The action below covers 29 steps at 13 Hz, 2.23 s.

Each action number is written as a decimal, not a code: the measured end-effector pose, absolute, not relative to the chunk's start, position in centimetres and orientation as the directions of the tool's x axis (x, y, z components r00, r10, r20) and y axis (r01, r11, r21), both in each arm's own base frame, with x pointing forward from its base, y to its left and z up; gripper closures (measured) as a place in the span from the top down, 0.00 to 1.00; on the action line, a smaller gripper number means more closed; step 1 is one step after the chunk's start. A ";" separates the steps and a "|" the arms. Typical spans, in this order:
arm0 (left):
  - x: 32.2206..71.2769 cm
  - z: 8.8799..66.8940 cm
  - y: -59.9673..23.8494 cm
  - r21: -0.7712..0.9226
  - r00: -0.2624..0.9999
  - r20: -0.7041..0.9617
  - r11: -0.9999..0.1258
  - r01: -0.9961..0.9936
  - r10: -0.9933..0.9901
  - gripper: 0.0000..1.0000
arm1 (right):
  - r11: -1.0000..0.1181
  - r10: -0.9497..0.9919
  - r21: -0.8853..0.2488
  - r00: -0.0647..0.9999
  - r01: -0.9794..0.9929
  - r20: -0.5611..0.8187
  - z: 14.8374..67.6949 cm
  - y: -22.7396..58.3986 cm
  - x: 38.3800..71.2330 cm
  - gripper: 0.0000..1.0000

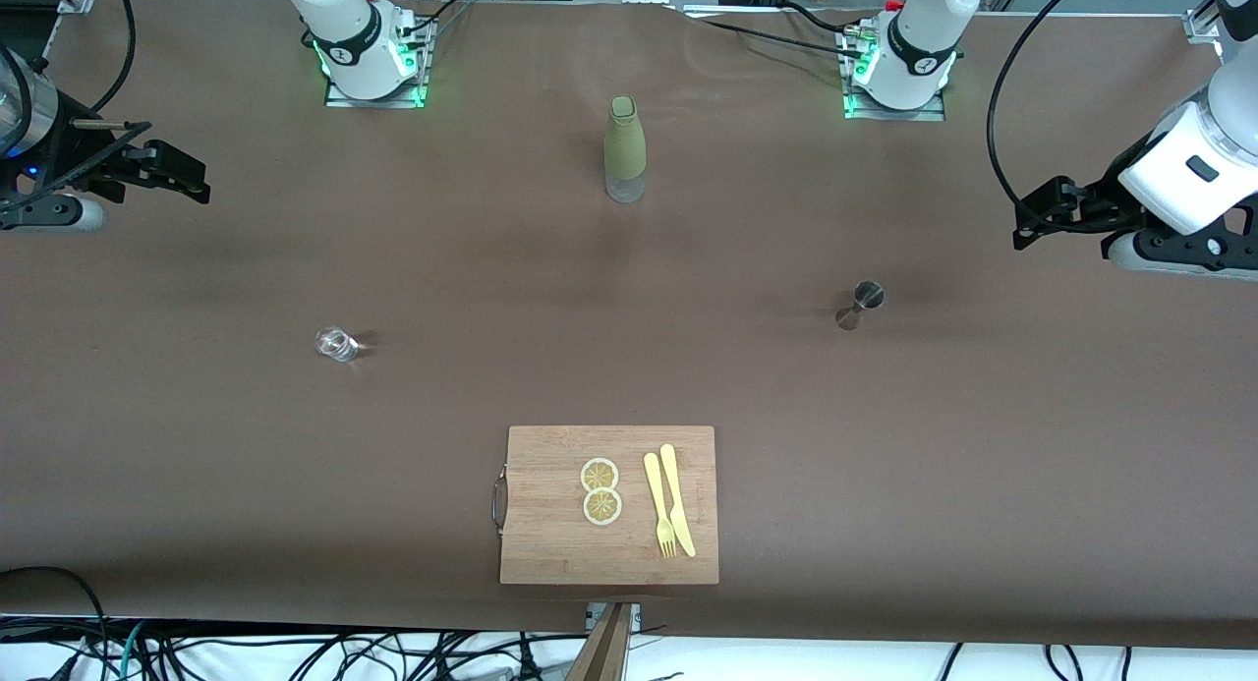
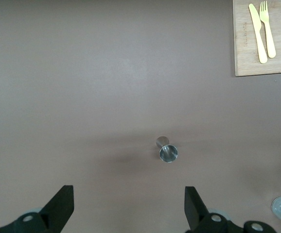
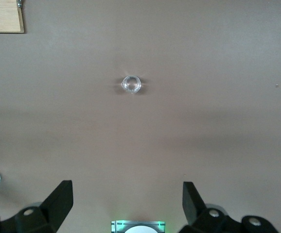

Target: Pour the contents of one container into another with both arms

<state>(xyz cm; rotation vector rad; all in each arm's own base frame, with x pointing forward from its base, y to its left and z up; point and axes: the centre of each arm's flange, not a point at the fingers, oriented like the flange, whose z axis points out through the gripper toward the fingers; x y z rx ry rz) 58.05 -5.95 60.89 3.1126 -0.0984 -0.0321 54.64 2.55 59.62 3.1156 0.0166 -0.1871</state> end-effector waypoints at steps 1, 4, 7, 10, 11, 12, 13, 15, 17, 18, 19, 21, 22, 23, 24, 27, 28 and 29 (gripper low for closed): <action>58.0 60.9 -6.0 0.028 0.998 -0.020 -0.998 -0.063 -0.063 1.00 | -1.000 0.009 0.020 0.993 0.012 -0.120 59.6 2.5 54.6 1.00; 58.0 60.9 -6.0 0.028 0.998 -0.020 -0.998 -0.063 -0.064 1.00 | -1.000 0.009 0.020 0.993 0.012 -0.120 59.6 2.5 54.6 1.00; 58.0 60.9 -6.0 0.028 0.998 -0.020 -0.998 -0.063 -0.064 1.00 | -1.000 0.009 0.020 0.992 0.012 -0.122 59.5 2.5 54.7 1.00; 58.0 60.9 -6.0 0.028 0.998 -0.020 -0.998 -0.064 -0.064 1.00 | -1.000 0.009 0.019 0.992 0.012 -0.127 59.3 2.5 54.8 1.00; 58.0 60.9 -6.0 0.028 0.998 -0.020 -0.998 -0.064 -0.064 1.00 | -1.000 0.010 0.019 0.992 0.012 -0.128 59.2 2.5 54.8 1.00; 58.0 60.9 -6.0 0.028 0.998 -0.020 -0.998 -0.064 -0.065 1.00 | -1.000 0.010 0.019 0.992 0.012 -0.128 59.2 2.5 54.8 1.00; 58.0 60.9 -6.0 0.028 0.998 -0.019 -0.998 -0.064 -0.065 1.00 | -1.000 0.010 0.019 0.992 0.012 -0.128 59.2 2.5 54.8 1.00; 58.0 60.9 -6.0 0.028 0.998 -0.019 -0.998 -0.064 -0.065 1.00 | -1.000 0.010 0.019 0.992 0.013 -0.128 59.2 2.6 54.8 1.00; 58.0 60.9 -6.0 0.028 0.998 -0.019 -0.998 -0.065 -0.065 1.00 | -1.000 0.010 0.019 0.992 0.013 -0.128 59.2 2.6 54.8 1.00; 58.0 60.9 -6.1 0.028 0.998 -0.019 -0.998 -0.065 -0.065 1.00 | -1.000 0.010 0.019 0.992 0.013 -0.128 59.2 2.6 54.8 1.00; 58.0 60.9 -6.1 0.028 0.998 -0.019 -0.997 -0.065 -0.066 1.00 | -1.000 0.010 0.019 0.992 0.013 -0.128 59.2 2.6 54.8 1.00; 58.0 60.9 -6.1 0.028 0.998 -0.019 -0.997 -0.066 -0.066 1.00 | -1.000 0.010 0.019 0.992 0.013 -0.126 59.2 2.5 54.8 1.00; 58.0 60.9 -6.1 0.028 0.998 -0.019 -0.997 -0.066 -0.066 1.00 | -1.000 0.010 0.019 0.992 0.012 -0.123 59.3 2.6 54.8 1.00; 58.0 60.9 -6.1 0.028 0.998 -0.019 -0.997 -0.066 -0.066 1.00 | -1.000 0.010 0.019 0.993 0.012 -0.121 59.5 2.6 54.7 1.00; 58.0 60.9 -6.1 0.028 0.998 -0.019 -0.997 -0.066 -0.066 1.00 | -1.000 0.010 0.016 0.993 0.012 -0.120 59.5 2.6 54.7 1.00; 58.0 60.9 -6.1 0.028 0.998 -0.019 -0.998 -0.065 -0.065 1.00 | -1.000 0.010 0.002 0.992 0.011 -0.124 59.5 2.8 54.5 1.00; 58.0 60.9 -6.0 0.028 0.998 -0.019 -0.998 -0.064 -0.065 1.00 | -1.000 0.012 0.002 0.992 0.012 -0.124 59.5 2.8 54.4 1.00; 58.0 60.9 -6.0 0.028 0.998 -0.019 -0.998 -0.063 -0.064 1.00 | -0.999 0.032 0.000 0.991 0.032 -0.126 59.4 2.8 54.3 1.00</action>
